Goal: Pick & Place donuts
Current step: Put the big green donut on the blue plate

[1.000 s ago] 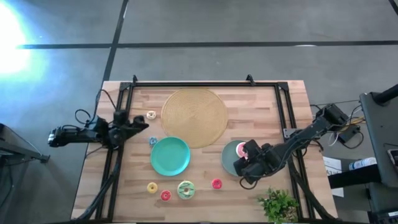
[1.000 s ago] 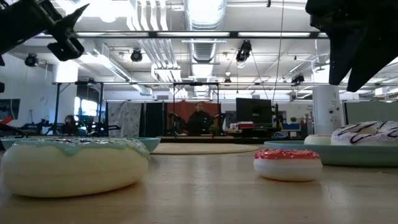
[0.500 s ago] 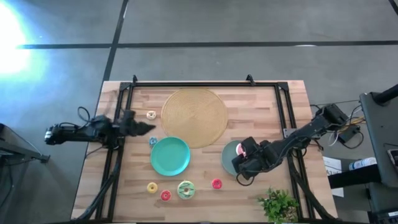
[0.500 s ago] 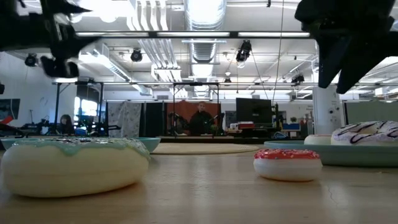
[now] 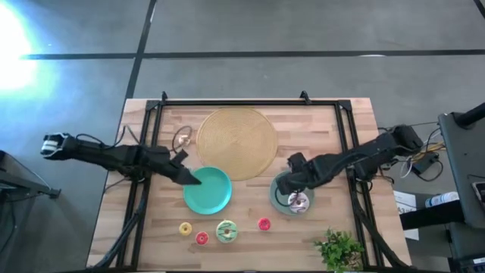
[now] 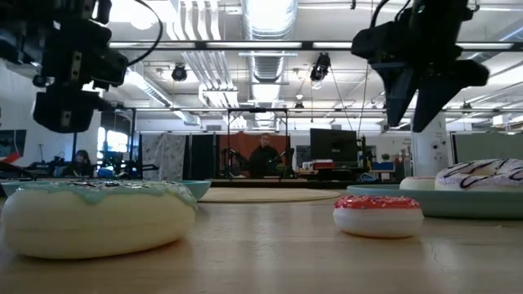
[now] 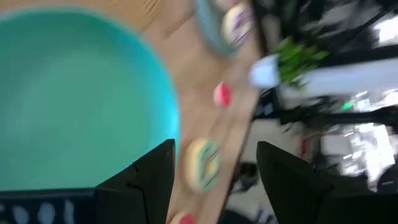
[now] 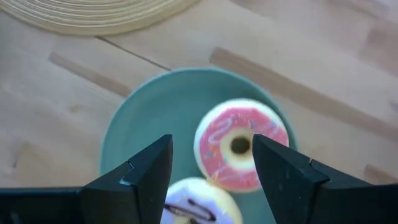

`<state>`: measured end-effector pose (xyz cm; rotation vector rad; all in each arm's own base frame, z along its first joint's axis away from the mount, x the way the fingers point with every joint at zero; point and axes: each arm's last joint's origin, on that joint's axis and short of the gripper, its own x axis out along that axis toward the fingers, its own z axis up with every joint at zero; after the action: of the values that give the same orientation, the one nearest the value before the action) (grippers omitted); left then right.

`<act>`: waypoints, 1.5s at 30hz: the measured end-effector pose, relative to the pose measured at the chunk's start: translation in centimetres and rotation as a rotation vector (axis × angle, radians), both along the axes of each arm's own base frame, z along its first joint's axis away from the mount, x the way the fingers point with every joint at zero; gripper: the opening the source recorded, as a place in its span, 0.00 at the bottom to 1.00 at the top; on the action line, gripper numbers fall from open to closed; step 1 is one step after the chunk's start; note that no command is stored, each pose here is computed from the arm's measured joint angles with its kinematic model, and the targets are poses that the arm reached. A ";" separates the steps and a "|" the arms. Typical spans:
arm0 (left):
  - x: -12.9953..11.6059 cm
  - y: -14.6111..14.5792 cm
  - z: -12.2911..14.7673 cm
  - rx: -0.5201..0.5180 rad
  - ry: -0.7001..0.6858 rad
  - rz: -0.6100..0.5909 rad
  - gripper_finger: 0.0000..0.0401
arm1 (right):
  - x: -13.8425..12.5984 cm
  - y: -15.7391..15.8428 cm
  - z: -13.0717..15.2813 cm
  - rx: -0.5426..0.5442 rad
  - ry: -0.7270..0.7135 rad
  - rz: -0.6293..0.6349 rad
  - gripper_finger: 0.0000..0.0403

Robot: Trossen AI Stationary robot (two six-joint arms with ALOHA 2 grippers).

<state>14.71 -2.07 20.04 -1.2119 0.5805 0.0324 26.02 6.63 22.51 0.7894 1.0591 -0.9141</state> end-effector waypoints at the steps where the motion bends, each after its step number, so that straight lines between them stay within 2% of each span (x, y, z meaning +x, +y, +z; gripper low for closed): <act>1: 0.2 -0.3 0.0 0.004 0.042 -0.020 0.50 | 0.2 -0.3 -0.1 -0.004 -0.001 0.020 0.53; 3: 0.9 -1.2 0.3 0.013 0.099 -0.051 0.50 | 0.6 -1.0 -0.1 -0.015 -0.010 0.068 0.53; 7: 2.6 -3.8 1.9 0.057 0.115 -0.053 0.50 | 1.0 -2.4 -0.1 -0.056 0.014 0.199 0.53; 13: 5.3 -8.7 2.6 0.141 0.197 0.044 0.50 | 1.1 -3.4 -0.1 -0.095 0.094 0.483 0.53; 16: 6.8 -10.7 1.7 0.135 0.294 0.085 0.50 | 1.1 -3.4 -0.2 -0.117 0.114 0.559 0.53; 20: 9.3 -13.3 0.9 0.084 0.376 0.076 0.50 | 1.1 -3.4 -0.1 -0.130 0.122 0.607 0.53; 27: 13.1 -16.4 0.1 0.109 0.444 0.019 0.50 | 0.8 -3.4 0.3 -0.142 0.119 0.621 0.53; 33: 14.1 -17.2 -1.7 0.163 0.553 -0.004 0.50 | 0.6 -3.5 0.8 -0.147 0.099 0.617 0.53; 45: 15.1 -17.6 -4.1 0.188 0.601 -0.003 0.48 | 0.7 -3.6 0.9 -0.177 0.087 0.612 0.53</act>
<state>29.78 -19.71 15.99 -1.0102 1.0762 0.4515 26.76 3.01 23.39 0.2474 1.1837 -0.5077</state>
